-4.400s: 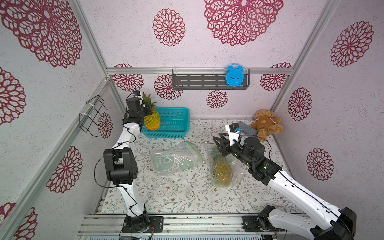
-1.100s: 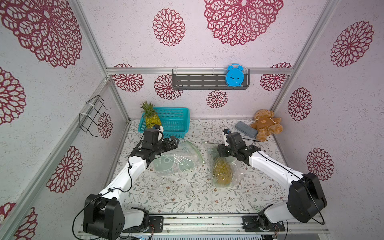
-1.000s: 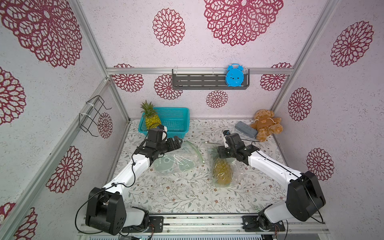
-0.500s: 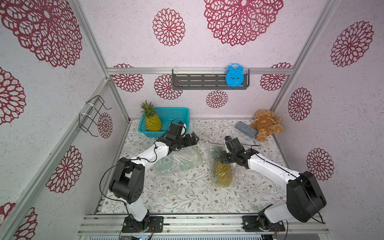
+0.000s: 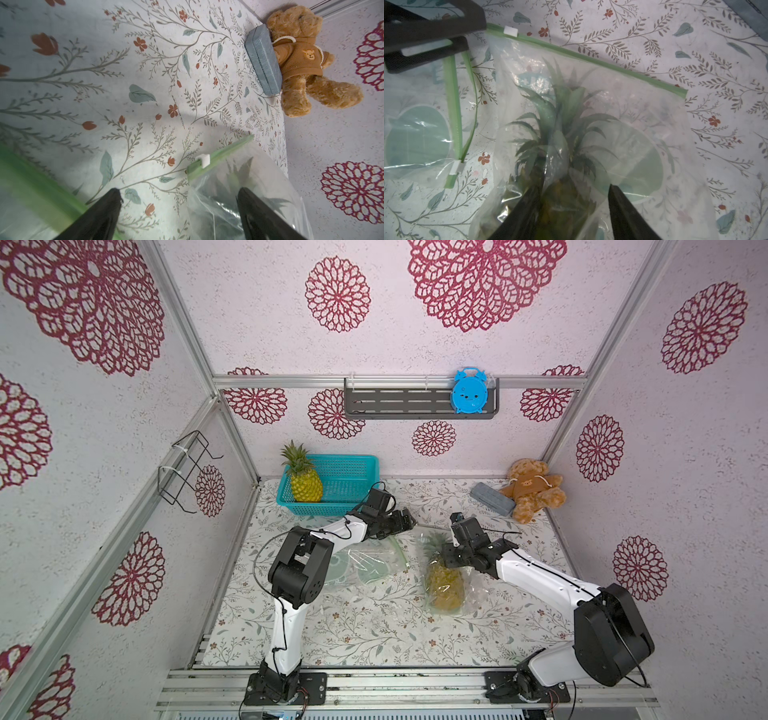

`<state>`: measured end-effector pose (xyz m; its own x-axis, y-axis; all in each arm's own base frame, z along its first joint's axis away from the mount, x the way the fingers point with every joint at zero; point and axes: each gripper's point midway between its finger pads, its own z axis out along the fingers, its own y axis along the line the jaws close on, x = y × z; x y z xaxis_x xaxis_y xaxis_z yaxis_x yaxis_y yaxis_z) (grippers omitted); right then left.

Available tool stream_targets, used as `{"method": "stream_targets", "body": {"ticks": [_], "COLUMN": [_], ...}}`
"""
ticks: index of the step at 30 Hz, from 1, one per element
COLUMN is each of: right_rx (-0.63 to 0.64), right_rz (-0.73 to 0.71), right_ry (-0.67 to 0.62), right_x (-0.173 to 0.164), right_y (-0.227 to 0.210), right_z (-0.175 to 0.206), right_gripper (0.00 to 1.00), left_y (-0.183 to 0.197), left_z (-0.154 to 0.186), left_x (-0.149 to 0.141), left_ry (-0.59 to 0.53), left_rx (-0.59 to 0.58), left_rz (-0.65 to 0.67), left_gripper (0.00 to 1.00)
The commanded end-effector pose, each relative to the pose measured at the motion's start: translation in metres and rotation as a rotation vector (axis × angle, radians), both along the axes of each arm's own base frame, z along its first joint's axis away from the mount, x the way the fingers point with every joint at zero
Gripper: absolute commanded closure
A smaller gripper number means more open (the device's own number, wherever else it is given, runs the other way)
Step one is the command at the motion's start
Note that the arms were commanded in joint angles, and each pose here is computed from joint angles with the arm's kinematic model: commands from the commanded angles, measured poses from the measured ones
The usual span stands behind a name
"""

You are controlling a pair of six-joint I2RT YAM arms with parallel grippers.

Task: Open the zip-top bag and take out the pineapple
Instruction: Pick up the zipper food storage bag at the center of the board.

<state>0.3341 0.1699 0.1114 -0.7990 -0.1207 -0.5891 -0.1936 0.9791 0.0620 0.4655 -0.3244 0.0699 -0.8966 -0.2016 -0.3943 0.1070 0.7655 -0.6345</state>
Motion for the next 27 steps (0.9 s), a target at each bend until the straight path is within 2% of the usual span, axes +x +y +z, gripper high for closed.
{"method": "stream_targets", "body": {"ticks": [1,6,8,10,15,21,27], "right_rx": [0.002,0.003,0.005,0.007,0.016,0.071,0.067], "right_rz": [-0.005,-0.007,-0.007,-0.007,-0.012,-0.041,-0.138], "right_ry": [0.028,0.026,0.024,0.019,-0.016,-0.177,-0.389], "right_x": [-0.01,-0.009,-0.009,-0.008,-0.005,0.002,0.004], "right_y": [-0.004,-0.003,-0.003,-0.003,-0.003,-0.008,-0.04], "right_z": [-0.002,-0.002,-0.001,0.001,0.013,0.064,0.124], "right_gripper": [0.44,0.44,0.44,0.44,0.43,0.39,0.35], "left_y": [-0.027,-0.046,-0.053,-0.057,-0.056,-0.055,-0.058], "left_z": [0.012,0.006,0.006,0.007,0.016,0.059,0.121], "left_x": [0.004,-0.001,-0.004,-0.006,-0.007,-0.008,-0.01], "left_ry": [-0.026,-0.006,0.0,0.003,-0.013,-0.092,-0.199], "left_rx": [-0.095,-0.136,-0.146,-0.161,-0.153,-0.134,-0.148], "left_rz": [-0.039,-0.074,-0.092,-0.102,-0.103,-0.149,-0.21], "left_gripper": [0.13,0.27,0.38,0.6,0.99,1.0,1.0]}}
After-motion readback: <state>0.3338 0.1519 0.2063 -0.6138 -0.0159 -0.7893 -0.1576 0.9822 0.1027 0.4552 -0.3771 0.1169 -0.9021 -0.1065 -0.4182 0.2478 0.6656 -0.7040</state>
